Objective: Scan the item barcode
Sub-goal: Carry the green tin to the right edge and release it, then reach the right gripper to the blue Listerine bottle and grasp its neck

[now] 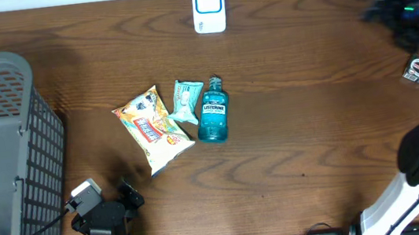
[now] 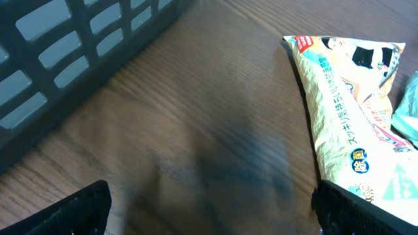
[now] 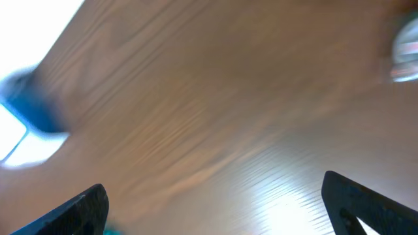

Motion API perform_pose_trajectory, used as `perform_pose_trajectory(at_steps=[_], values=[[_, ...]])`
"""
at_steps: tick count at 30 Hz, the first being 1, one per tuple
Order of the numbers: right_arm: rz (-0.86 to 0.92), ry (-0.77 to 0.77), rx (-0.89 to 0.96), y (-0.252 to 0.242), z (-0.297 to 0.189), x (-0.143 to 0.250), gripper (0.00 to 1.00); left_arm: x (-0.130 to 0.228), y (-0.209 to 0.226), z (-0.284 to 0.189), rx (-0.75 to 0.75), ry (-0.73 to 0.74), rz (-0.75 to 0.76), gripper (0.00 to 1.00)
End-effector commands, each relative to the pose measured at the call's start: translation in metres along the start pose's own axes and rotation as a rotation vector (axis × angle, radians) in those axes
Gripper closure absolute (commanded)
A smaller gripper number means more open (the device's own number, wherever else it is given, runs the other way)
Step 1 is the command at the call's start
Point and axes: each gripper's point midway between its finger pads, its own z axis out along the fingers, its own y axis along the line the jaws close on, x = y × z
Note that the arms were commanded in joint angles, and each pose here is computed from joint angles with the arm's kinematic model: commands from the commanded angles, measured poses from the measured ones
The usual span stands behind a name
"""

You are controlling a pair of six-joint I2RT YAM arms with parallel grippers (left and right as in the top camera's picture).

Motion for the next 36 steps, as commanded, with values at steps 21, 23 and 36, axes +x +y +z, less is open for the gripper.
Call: perform_pose_trajectory(at_steps=[21, 23, 36], values=[[-0.647, 0.048, 0.321, 0.193, 0.166, 0.279, 0.01, 0.006, 0.008, 0.001, -0.039, 0.018, 0.012, 0.02], [-0.646, 0.030, 0.367, 0.187, 0.177, 0.286, 0.02, 0.006, 0.008, 0.001, -0.039, 0.018, 0.012, 0.02], [-0.691, 0.122, 0.514, 0.145, 0.209, 0.308, 0.36, 0.006, 0.008, 0.001, -0.039, 0.018, 0.012, 0.02]])
